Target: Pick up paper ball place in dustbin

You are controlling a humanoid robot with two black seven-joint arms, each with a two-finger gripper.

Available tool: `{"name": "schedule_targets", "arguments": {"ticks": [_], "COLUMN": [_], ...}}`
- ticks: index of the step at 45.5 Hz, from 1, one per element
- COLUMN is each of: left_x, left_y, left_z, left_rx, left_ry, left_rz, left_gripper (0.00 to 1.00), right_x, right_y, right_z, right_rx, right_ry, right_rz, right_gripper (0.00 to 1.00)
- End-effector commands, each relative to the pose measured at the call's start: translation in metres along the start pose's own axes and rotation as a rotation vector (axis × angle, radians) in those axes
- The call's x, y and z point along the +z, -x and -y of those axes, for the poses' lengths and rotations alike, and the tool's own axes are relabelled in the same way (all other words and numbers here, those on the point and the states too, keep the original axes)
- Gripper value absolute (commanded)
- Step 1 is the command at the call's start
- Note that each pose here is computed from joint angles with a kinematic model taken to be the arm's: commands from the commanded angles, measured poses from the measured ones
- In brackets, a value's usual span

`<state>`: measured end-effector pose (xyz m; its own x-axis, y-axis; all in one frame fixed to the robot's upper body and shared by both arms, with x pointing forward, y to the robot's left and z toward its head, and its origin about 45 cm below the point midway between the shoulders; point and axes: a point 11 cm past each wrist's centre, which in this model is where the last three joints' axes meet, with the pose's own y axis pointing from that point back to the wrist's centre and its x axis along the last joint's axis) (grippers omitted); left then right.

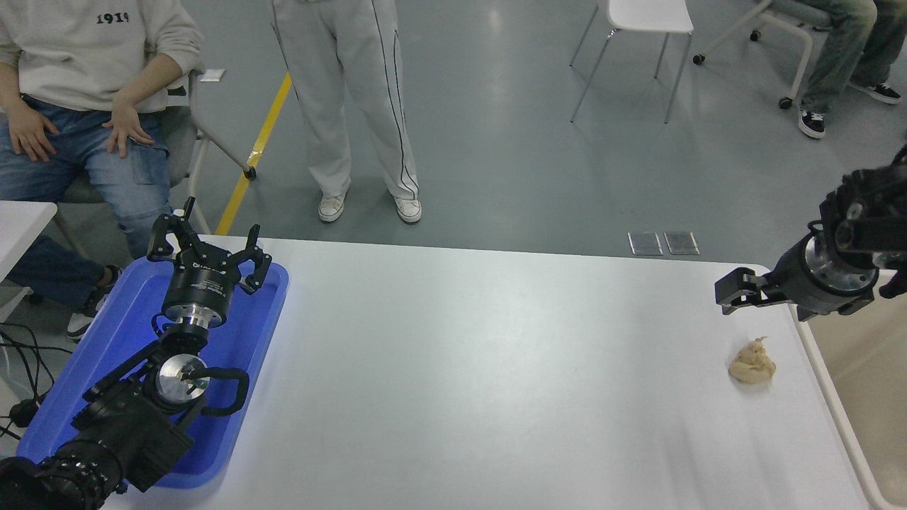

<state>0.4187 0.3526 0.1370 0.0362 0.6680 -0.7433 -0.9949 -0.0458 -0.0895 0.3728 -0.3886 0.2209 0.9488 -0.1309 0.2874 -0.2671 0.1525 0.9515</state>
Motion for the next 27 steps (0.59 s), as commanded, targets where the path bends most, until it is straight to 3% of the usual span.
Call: {"name": "schedule_targets", "arguments": {"ticks": [1,13,27], "left_x": [0.0,0.0,0.0], "left_y": [0.0,0.0,0.0], "left_z": [0.0,0.0,0.0], "left_rx": [0.0,0.0,0.0], "left_ry": [0.0,0.0,0.0], "left_rz": [0.0,0.0,0.0], "left_gripper": [1.0,1.0,1.0], "right_x": [0.011,0.034,0.05], "right_y": [0.011,0.018,0.022], "right_z": [0.042,0.071,0.105], "right_rx": [0.009,0.028,0.189], "right_ry": [0.01,0.053,0.108], "right_rz": [0.025,0.076,0.103], "right_gripper": [1.0,1.0,1.0]}}
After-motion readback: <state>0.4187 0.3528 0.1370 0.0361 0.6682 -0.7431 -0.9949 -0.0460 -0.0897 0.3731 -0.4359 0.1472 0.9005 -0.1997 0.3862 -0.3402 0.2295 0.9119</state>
